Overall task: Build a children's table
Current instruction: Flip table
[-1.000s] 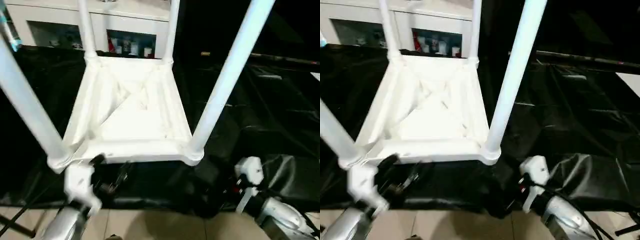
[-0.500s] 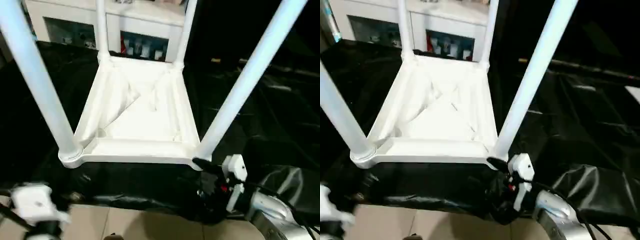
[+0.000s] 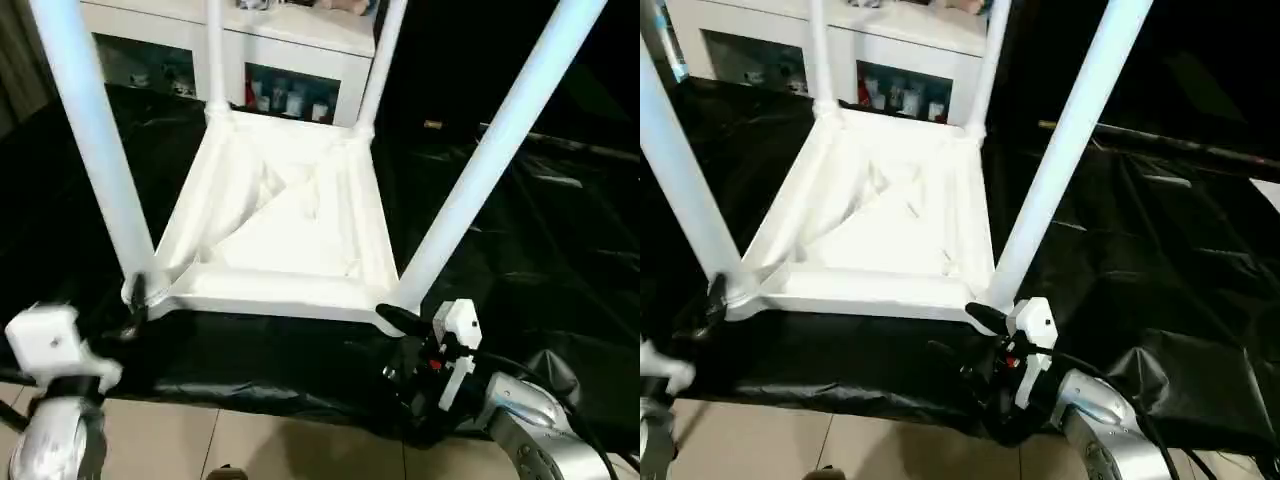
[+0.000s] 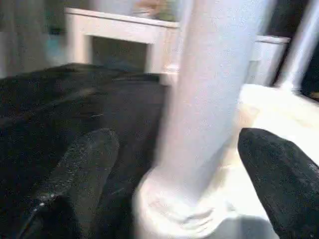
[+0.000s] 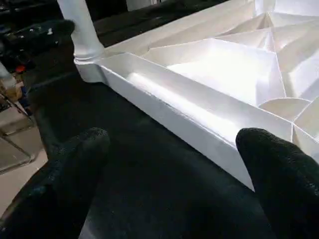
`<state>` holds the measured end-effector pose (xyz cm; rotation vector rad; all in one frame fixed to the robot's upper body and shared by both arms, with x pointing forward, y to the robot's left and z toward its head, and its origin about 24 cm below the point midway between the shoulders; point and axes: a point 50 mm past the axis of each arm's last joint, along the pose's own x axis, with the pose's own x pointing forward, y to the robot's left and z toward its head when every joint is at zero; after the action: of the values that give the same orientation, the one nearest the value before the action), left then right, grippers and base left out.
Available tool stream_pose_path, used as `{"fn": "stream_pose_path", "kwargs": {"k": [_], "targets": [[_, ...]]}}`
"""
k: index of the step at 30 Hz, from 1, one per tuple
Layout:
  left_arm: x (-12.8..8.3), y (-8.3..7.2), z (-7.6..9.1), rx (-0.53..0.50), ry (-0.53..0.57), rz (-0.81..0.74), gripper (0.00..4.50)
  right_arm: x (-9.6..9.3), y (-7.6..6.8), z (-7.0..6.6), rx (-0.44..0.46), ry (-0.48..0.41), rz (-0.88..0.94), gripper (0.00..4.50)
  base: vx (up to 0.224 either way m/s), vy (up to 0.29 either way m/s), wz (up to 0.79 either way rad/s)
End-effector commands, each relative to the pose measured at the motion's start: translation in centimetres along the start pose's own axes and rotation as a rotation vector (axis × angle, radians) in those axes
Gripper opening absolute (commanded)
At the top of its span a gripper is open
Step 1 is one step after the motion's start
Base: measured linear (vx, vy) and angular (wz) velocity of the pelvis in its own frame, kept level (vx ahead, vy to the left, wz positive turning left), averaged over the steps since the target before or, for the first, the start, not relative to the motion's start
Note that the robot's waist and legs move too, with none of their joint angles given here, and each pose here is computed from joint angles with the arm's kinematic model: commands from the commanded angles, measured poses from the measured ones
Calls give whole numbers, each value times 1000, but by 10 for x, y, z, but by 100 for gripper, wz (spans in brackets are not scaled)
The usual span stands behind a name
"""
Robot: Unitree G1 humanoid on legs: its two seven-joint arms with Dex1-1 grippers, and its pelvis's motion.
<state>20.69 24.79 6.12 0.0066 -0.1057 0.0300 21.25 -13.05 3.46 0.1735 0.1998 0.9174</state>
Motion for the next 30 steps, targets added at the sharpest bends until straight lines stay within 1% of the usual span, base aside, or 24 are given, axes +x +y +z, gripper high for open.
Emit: {"fn": "stream_pose_path", "kwargs": {"k": [1,5,6,8,12,13,14,15,17,19,22,23,24,28,30], "targets": [[4,-8,-4,-39,18,-73,448,0,-3,1,-20,9,-8,450,0,0,0],[12,-8,-6,-41,24,-117,448,3,-3,1,-21,5,12,450,0,0,0],[19,-6,-8,-33,33,-125,448,5,-3,2,-24,4,18,450,0,0,0],[28,-4,-8,-21,26,-122,448,8,-4,2,-28,5,19,450,0,0,0],[49,2,-10,-31,65,-79,448,14,-4,4,-36,10,35,450,0,0,0],[50,2,-10,-32,66,-76,448,14,-4,4,-37,11,35,450,0,0,0],[51,1,-10,-59,59,-75,448,15,-4,4,-31,14,40,450,0,0,0],[51,1,-9,-62,58,-75,448,15,-4,3,-30,15,40,450,0,0,0],[50,-3,-10,-109,53,-88,448,16,-3,3,-24,16,43,450,0,0,0],[48,-3,-13,-117,69,-80,419,17,-3,2,-26,18,44,450,0,0,0],[46,-4,-14,-128,70,-80,407,17,-2,2,-24,20,46,450,0,0,0],[43,-5,-14,-142,69,-83,384,17,-2,1,-24,22,46,450,0,0,0],[42,-4,-15,-149,73,-76,384,17,-2,1,-24,23,47,450,0,0,0],[36,-3,-16,-166,76,-47,339,18,-2,0,-24,25,49,450,0,0,0],[35,-4,-17,-176,78,-43,325,19,-2,-1,-24,27,49,450,0,0,0]]}}
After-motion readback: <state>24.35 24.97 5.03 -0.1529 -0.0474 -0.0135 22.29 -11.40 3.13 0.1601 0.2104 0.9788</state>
